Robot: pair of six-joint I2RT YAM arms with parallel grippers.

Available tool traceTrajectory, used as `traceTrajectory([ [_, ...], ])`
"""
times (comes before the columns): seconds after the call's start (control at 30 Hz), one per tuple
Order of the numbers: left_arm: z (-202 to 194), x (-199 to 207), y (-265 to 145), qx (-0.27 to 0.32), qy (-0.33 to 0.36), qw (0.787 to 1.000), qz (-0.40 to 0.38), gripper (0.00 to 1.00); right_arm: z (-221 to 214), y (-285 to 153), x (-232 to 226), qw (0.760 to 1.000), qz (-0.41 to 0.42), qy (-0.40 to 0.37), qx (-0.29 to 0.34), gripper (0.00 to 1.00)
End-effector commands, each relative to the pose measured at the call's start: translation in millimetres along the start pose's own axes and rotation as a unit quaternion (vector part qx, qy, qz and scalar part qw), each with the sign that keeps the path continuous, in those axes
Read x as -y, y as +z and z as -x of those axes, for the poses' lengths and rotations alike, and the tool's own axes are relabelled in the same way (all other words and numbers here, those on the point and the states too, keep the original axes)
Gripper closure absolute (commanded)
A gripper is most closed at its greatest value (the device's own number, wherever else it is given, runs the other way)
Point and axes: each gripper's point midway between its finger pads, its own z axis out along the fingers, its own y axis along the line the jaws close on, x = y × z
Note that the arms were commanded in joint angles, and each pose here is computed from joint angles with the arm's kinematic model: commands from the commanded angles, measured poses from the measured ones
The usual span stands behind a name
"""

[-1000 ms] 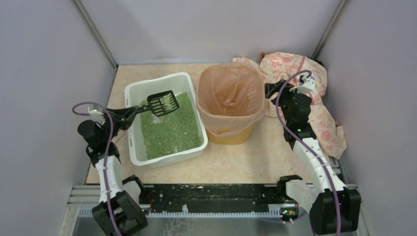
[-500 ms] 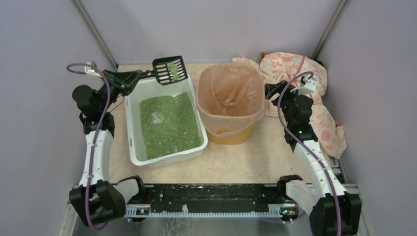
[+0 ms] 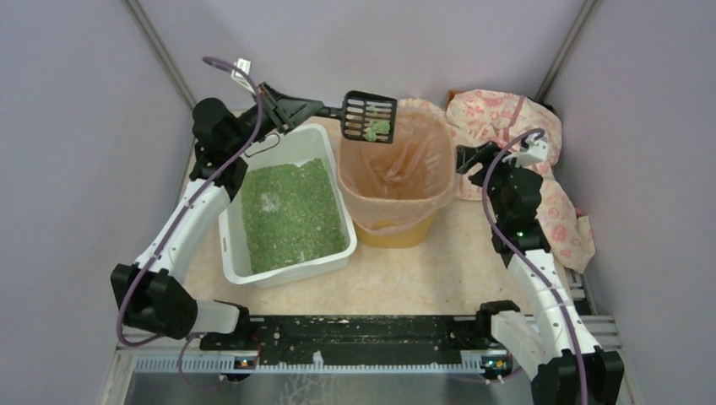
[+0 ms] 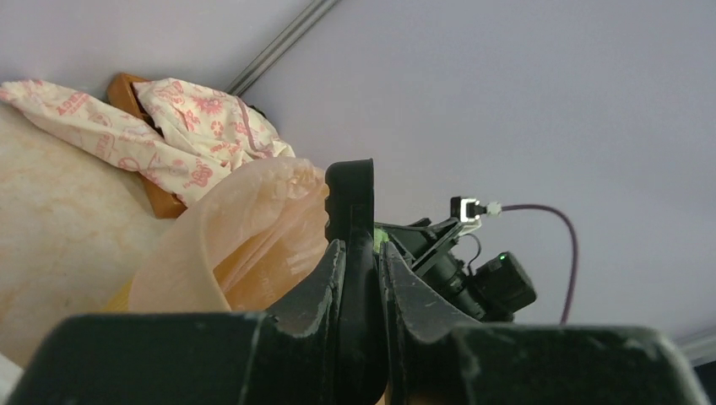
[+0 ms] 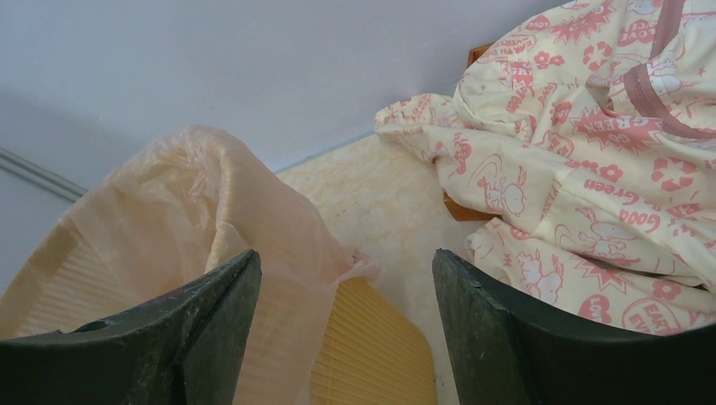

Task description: Clean the litter box

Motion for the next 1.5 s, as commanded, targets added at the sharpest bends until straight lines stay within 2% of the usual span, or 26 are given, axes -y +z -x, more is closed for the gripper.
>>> traceTrajectory([
  [0.0, -8.8, 17.3, 20.7, -0.011, 0.134, 0.990, -0.039, 1.00, 20.3, -8.3, -9.7, 1.000, 0.013, 0.000, 0.026, 0.25],
  [0.13, -30.5, 22.9, 24.2, -0.025, 0.228, 0.971, -0.059, 1.00, 31.4, -15.9, 6.8, 0.997, -0.040, 0.030, 0.056, 0.26],
  [0.2, -40.3, 28.1, 22.1, -0.026, 0.277, 0.958, -0.071, 1.00, 34.2, -17.2, 6.5, 0.996, -0.042, 0.038, 0.063, 0.27],
  [0.4, -72.5, 61.6, 6.9, -0.021, 0.435, 0.888, -0.151, 1.00, 30.4, -14.9, -1.6, 0.996, -0.015, 0.064, 0.064, 0.29],
  [0.57, -85.6, 83.7, -3.8, -0.028, 0.476, 0.856, -0.201, 1.00, 28.2, -13.8, -1.3, 0.996, -0.012, 0.063, 0.062, 0.29],
  [0.73, -87.4, 97.6, -5.9, -0.029, 0.496, 0.839, -0.219, 1.00, 27.7, -14.4, -2.2, 0.996, -0.009, 0.059, 0.061, 0.30],
  [0.97, -97.4, 121.6, -7.9, -0.040, 0.511, 0.822, -0.249, 1.00, 24.4, -14.2, -0.8, 0.997, -0.008, 0.055, 0.058, 0.30],
  [1.07, -85.8, 137.6, -14.5, -0.009, 0.513, 0.823, -0.244, 1.00, 23.0, -14.1, -0.9, 0.997, -0.007, 0.054, 0.057, 0.30],
  [1.27, -11.4, 161.5, -32.1, 0.129, 0.497, 0.849, -0.124, 1.00, 19.7, -13.4, -0.6, 0.997, -0.003, 0.055, 0.054, 0.30],
  [1.33, 14.6, 160.3, -41.9, 0.159, 0.486, 0.857, -0.061, 1.00, 17.8, -13.0, -0.4, 0.997, -0.002, 0.056, 0.053, 0.30],
  [1.47, 60.4, 144.0, -74.0, 0.206, 0.461, 0.859, 0.086, 1.00, 13.2, -11.5, 0.3, 0.997, 0.000, 0.058, 0.048, 0.30],
])
